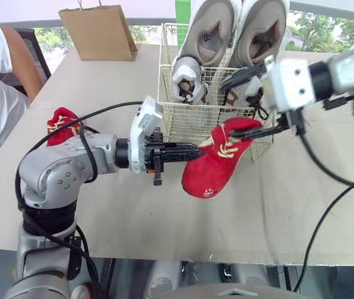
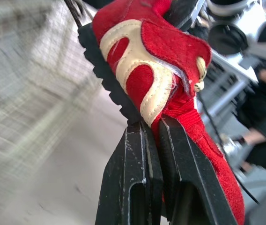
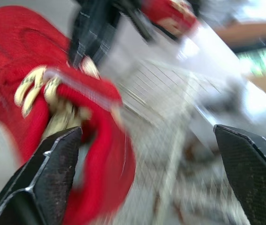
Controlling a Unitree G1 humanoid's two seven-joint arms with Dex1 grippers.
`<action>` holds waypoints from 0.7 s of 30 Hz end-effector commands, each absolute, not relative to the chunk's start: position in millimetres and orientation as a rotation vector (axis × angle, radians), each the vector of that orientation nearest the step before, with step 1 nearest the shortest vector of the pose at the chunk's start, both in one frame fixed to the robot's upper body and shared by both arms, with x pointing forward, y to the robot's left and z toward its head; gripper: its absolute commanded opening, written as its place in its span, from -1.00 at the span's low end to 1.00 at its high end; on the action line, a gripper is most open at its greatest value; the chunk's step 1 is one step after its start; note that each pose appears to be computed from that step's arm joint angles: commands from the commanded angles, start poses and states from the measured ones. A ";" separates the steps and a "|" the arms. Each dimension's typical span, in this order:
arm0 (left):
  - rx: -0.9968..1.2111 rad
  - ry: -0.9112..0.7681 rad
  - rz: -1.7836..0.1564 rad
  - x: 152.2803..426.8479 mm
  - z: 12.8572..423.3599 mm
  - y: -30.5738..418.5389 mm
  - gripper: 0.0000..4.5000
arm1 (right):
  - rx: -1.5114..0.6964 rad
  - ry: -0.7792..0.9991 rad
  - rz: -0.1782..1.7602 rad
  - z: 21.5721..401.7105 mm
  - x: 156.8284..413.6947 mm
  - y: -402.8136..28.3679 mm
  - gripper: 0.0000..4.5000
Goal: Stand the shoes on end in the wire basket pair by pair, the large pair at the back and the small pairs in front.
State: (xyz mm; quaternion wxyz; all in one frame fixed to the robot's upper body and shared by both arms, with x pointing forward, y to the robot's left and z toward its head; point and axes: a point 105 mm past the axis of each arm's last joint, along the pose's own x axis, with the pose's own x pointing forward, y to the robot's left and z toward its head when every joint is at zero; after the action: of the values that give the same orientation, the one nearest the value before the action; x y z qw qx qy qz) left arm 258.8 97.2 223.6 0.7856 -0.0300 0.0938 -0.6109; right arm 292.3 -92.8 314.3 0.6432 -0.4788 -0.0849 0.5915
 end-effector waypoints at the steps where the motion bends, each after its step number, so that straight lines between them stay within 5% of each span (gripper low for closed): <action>1: -0.047 0.053 -1.329 248.5 244.3 97.0 -1.00 | -0.975 -0.195 1.201 334.4 294.3 -115.1 0.98; 8: -0.091 -0.157 -1.211 253.0 270.6 105.9 -1.00 | -0.610 -0.182 1.094 340.4 283.1 -146.5 0.98; 21: 0.094 -0.512 -0.851 276.2 299.0 128.7 -1.00 | -0.184 -0.200 1.057 283.9 242.1 -142.5 0.98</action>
State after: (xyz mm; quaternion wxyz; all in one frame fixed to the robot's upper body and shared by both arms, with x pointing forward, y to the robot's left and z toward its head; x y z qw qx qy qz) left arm 280.8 127.7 288.0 0.8824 0.0175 -0.2000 -0.4255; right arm 248.5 -144.0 277.8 0.8521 -0.0871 -0.0762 0.5105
